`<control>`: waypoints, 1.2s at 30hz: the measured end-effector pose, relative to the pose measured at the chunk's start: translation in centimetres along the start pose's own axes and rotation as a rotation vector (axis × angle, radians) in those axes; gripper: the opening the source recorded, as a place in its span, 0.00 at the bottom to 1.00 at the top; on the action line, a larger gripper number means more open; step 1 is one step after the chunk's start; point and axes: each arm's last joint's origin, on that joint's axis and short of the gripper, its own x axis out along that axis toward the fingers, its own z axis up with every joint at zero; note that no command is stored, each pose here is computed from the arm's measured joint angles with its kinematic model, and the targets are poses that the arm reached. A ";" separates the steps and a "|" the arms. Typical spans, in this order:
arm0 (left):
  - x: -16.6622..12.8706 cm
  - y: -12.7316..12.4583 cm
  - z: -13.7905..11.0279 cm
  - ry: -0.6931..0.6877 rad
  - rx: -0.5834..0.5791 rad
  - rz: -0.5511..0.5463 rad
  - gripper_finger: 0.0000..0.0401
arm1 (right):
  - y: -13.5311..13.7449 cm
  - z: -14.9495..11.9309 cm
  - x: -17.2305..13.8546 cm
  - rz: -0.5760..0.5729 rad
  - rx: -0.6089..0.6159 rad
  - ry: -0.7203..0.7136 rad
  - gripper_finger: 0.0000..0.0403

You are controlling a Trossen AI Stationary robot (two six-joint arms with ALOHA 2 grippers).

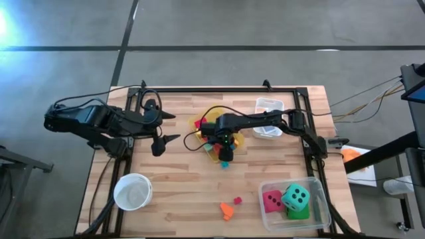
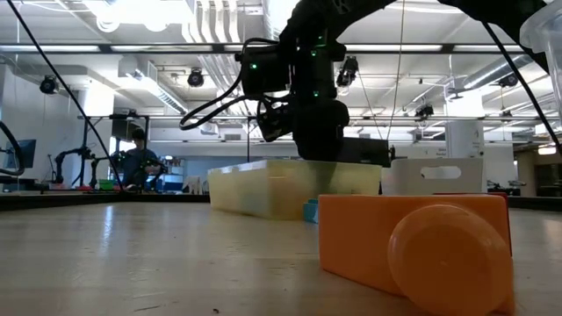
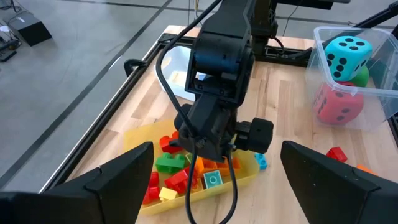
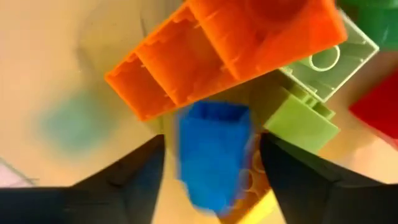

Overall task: Pick & Place Toys
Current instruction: Put the blue game piece into the yellow bin, then put the light blue game piece into the yellow bin

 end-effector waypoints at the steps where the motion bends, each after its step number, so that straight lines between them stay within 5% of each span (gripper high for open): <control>1: 0.0 0.0 0.0 0.000 0.000 0.000 0.88 | 0.0 0.0 0.0 0.000 0.002 0.000 0.67; 7: 0.0 0.0 0.0 0.000 0.000 0.000 0.88 | 0.0 0.0 -0.1 0.000 0.022 -0.003 0.83; 14: 0.0 0.0 0.0 0.000 0.000 0.000 0.88 | 0.4 -0.2 -1.0 0.001 0.076 -0.024 0.86; 27: 0.0 0.0 0.0 0.001 0.000 -0.001 0.88 | 4.8 -2.4 -6.8 0.044 0.491 -0.150 0.86; 36: 0.0 0.0 0.0 0.004 0.000 -0.001 0.88 | 10.5 -3.8 -6.3 0.060 0.715 -0.130 0.86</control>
